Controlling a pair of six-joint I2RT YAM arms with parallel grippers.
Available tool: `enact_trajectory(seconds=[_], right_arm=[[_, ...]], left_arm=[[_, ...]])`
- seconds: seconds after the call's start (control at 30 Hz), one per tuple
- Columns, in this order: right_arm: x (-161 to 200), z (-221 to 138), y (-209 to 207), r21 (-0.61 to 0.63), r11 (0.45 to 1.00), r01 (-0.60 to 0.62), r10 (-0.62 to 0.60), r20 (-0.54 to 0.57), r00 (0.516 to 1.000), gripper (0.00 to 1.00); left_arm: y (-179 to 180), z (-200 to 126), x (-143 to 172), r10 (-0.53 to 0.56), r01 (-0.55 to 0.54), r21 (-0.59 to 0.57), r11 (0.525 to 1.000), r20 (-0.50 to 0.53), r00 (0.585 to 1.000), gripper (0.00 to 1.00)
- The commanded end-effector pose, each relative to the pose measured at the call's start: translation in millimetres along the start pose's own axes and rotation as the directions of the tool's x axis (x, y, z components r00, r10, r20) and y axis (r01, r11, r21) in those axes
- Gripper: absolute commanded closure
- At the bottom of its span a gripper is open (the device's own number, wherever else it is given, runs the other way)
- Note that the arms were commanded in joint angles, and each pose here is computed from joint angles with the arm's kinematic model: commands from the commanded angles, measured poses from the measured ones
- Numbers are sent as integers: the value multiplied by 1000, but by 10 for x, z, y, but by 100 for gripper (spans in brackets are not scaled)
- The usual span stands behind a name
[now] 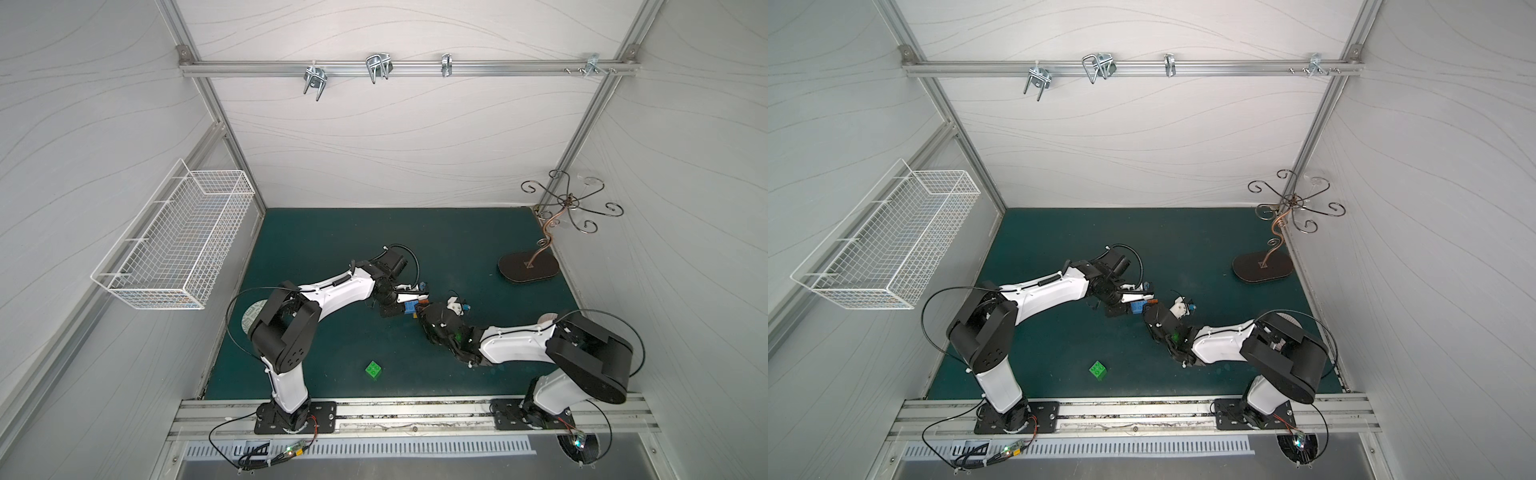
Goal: Assemble the number 4 with lego
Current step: Assemble the lego brick with the lego brick.
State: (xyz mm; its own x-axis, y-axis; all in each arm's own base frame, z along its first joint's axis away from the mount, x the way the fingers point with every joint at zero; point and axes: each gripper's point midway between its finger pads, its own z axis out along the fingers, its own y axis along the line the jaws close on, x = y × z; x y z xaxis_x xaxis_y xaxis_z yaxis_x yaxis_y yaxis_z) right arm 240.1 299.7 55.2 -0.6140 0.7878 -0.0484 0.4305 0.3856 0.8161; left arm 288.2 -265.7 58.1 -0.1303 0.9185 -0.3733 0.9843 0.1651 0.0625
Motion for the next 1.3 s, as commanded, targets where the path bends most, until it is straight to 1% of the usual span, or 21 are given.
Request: enact_trajectory(seconds=[0.0, 0.13, 0.43, 0.77, 1.1, 1.27], right_arm=[[-32, -33, -814, 266, 960, 82, -79, -22, 997, 54], [-30, -40, -849, 279, 957, 77, -74, -24, 997, 55], [-25, -49, -872, 296, 952, 78, -73, -28, 997, 55], [-29, -66, -914, 314, 946, 76, -70, -29, 997, 57], [-39, -53, -886, 310, 948, 74, -68, -29, 997, 58], [-43, -55, -930, 323, 944, 67, -61, -29, 998, 58]], left_arm=[[263, -201, -248, 6, 1, -104, 995, 65, 998, 100], [303, -215, -265, -1, 10, -124, 992, 71, 997, 100], [369, -244, -295, -13, 28, -163, 986, 90, 996, 84], [474, -299, -326, -24, 48, -213, 976, 115, 993, 77], [475, -290, -324, -34, 59, -207, 977, 125, 992, 71], [468, -307, -331, -34, 60, -205, 977, 129, 991, 65]])
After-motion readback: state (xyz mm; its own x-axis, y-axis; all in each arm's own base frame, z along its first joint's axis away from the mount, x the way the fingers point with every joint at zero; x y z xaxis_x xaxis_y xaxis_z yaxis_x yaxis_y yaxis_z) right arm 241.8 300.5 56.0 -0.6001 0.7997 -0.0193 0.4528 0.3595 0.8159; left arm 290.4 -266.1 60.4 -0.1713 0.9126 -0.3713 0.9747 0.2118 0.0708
